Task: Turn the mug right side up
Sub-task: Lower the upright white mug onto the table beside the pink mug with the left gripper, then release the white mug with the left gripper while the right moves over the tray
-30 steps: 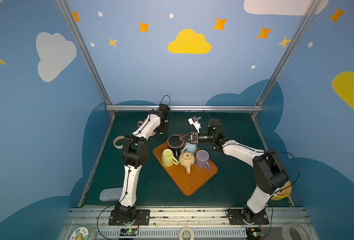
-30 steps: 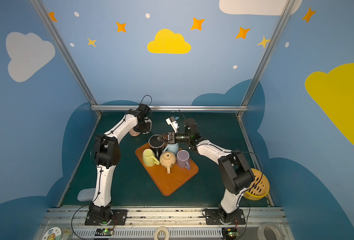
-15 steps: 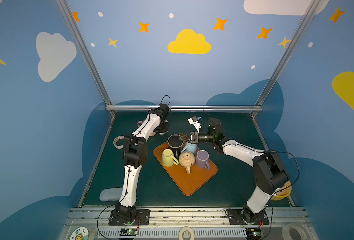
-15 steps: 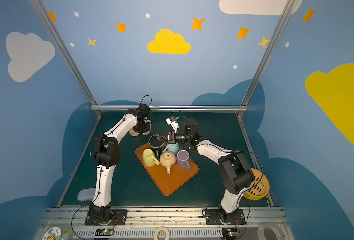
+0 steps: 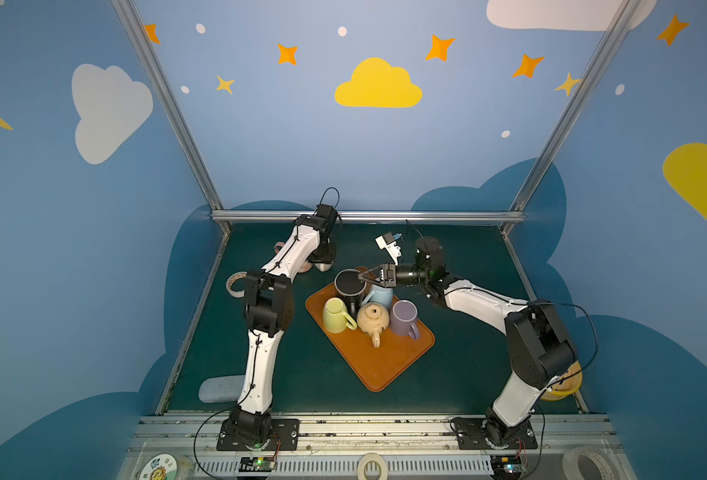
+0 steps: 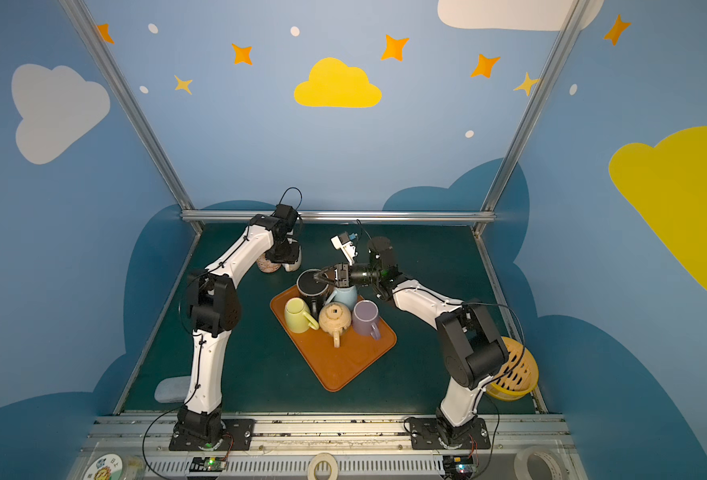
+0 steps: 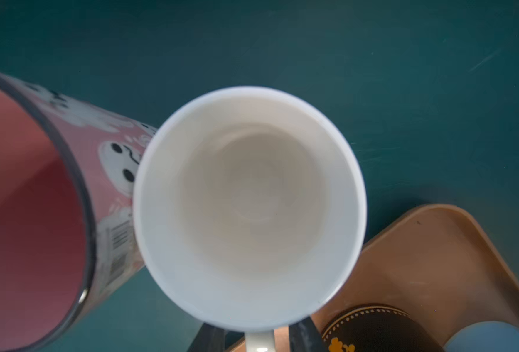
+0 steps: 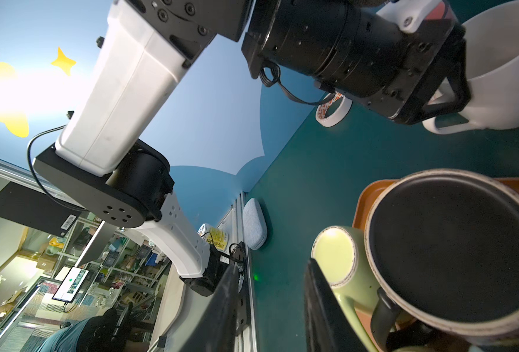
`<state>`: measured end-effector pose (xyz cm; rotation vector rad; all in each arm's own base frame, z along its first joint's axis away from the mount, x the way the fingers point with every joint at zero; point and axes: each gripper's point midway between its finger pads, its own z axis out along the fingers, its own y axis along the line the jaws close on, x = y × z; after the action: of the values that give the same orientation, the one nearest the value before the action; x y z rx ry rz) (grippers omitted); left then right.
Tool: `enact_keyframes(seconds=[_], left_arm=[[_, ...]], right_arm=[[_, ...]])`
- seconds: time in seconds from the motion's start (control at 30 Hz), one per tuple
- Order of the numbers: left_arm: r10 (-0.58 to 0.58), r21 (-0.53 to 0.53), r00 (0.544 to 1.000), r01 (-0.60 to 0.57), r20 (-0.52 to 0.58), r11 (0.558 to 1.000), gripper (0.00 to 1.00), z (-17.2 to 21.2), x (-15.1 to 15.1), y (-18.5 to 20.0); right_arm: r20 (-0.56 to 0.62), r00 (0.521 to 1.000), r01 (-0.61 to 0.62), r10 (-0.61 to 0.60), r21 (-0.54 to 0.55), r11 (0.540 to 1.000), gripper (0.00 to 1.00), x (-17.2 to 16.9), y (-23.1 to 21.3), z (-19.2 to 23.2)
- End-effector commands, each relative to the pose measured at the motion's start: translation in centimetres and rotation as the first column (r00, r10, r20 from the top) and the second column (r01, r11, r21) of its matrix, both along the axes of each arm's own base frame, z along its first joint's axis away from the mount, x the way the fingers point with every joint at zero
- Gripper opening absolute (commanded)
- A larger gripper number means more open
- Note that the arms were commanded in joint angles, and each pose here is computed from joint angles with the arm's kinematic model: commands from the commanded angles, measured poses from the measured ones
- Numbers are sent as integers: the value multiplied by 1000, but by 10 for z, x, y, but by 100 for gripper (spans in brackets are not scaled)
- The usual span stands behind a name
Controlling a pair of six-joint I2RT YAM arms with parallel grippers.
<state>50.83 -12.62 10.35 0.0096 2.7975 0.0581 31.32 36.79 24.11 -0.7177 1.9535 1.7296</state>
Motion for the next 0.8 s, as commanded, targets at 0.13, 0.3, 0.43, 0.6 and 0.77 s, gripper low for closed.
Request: enact_keyframes(seconds=[0.13, 0.3, 0.43, 0.6, 0.77], left_arm=[[12, -10, 999, -12, 30, 1000, 45, 23, -5, 3], [18, -17, 996, -17, 91, 1000, 48, 52, -12, 5], [25, -32, 990, -21, 142, 999, 52, 79, -24, 10], [26, -99, 985, -9, 173, 995, 53, 100, -48, 7], [38, -196, 974, 6, 223, 981, 57, 116, -89, 6]], right_arm=[[62, 998, -5, 4, 17, 1000, 32, -6, -4, 21], [112, 994, 4, -2, -19, 1000, 35, -13, -7, 26], [153, 988, 28, -17, -71, 997, 38, -21, -13, 29], [187, 982, 61, -28, -169, 984, 42, -33, -20, 26], [213, 977, 36, 32, -306, 951, 49, -56, -16, 4]])
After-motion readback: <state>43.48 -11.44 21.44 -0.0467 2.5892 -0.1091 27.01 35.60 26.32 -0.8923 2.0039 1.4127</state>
